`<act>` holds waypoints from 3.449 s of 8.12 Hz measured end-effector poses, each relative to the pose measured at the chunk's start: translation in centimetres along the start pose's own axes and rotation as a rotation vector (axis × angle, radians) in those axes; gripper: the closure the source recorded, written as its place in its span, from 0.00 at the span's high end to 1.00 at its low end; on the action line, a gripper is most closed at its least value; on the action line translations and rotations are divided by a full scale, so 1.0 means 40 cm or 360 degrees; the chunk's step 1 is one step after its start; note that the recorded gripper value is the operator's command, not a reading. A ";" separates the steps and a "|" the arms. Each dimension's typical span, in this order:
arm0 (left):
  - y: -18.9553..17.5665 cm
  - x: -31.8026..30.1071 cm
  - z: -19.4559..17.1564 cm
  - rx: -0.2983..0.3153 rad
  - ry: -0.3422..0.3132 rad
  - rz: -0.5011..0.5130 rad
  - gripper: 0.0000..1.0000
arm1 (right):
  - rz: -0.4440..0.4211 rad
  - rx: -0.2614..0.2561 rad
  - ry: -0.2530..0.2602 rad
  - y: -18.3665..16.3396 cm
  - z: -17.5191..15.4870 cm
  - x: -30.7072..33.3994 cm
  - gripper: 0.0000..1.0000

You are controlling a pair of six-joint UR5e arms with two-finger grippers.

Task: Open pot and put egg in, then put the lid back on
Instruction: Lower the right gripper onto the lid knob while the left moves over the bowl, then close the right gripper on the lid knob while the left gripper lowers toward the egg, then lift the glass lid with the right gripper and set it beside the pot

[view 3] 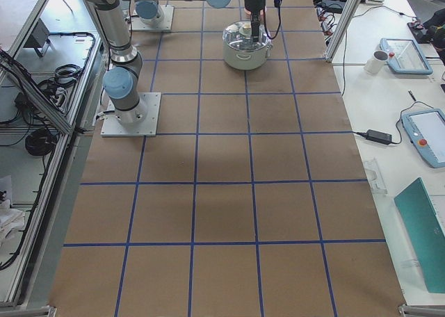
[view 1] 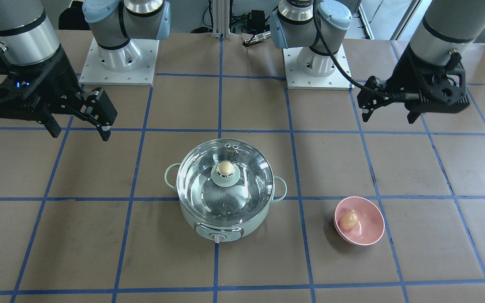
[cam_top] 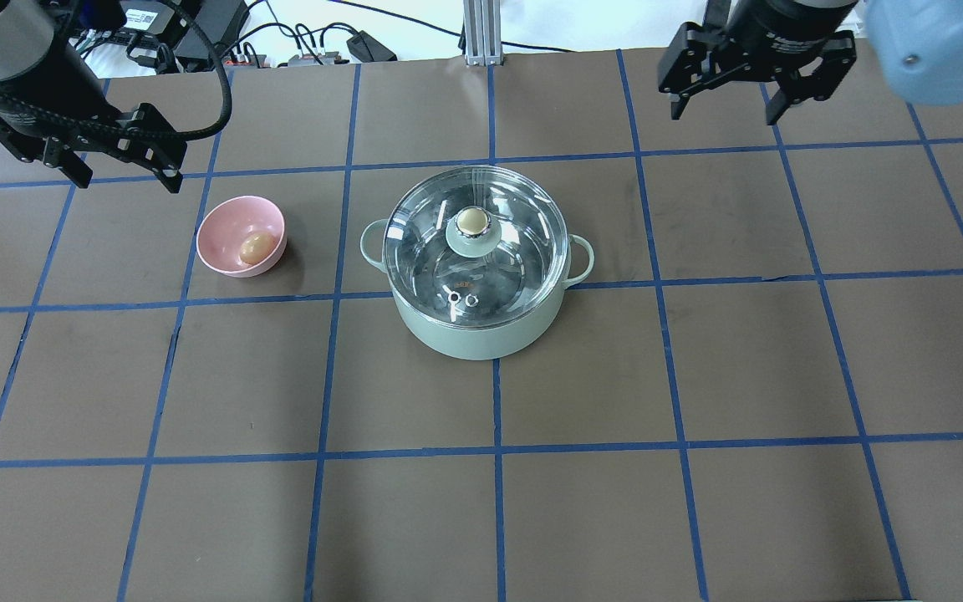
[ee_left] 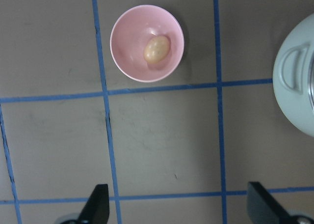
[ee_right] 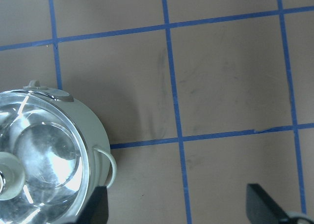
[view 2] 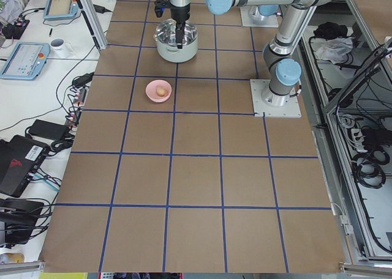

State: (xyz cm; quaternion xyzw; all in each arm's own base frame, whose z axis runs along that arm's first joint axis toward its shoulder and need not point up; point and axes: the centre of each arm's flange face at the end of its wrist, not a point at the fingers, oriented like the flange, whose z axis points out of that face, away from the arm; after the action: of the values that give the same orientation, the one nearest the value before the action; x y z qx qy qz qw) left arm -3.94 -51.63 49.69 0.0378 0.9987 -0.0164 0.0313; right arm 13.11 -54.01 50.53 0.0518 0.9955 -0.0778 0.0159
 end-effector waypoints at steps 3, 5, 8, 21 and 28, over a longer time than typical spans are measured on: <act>-0.118 -0.032 0.136 0.0041 0.0007 -0.0007 0.84 | 0.0044 -0.0017 -0.0025 0.026 0.089 -0.243 1.00; -0.163 -0.038 0.233 -0.0019 0.0028 -0.0001 0.84 | 0.0084 -0.0024 -0.0044 0.072 0.186 -0.427 1.00; -0.207 -0.043 0.363 -0.0054 0.0035 0.0033 0.84 | 0.0128 -0.0059 -0.0019 0.119 0.332 -0.582 1.00; -0.309 -0.056 0.645 -0.0067 0.0037 0.0100 0.84 | 0.0116 -0.0065 0.0002 0.113 0.364 -0.606 0.39; -0.319 -0.055 0.722 -0.0111 0.0044 0.0031 0.71 | 0.0111 -0.0075 0.0075 0.133 -0.017 -0.310 0.42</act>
State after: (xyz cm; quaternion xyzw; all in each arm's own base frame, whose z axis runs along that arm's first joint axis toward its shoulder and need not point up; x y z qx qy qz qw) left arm -0.95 -65.54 21.42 0.0464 0.9986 0.0194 0.0188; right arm 26.00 -49.92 50.87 0.0880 0.9947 -0.0525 -0.0036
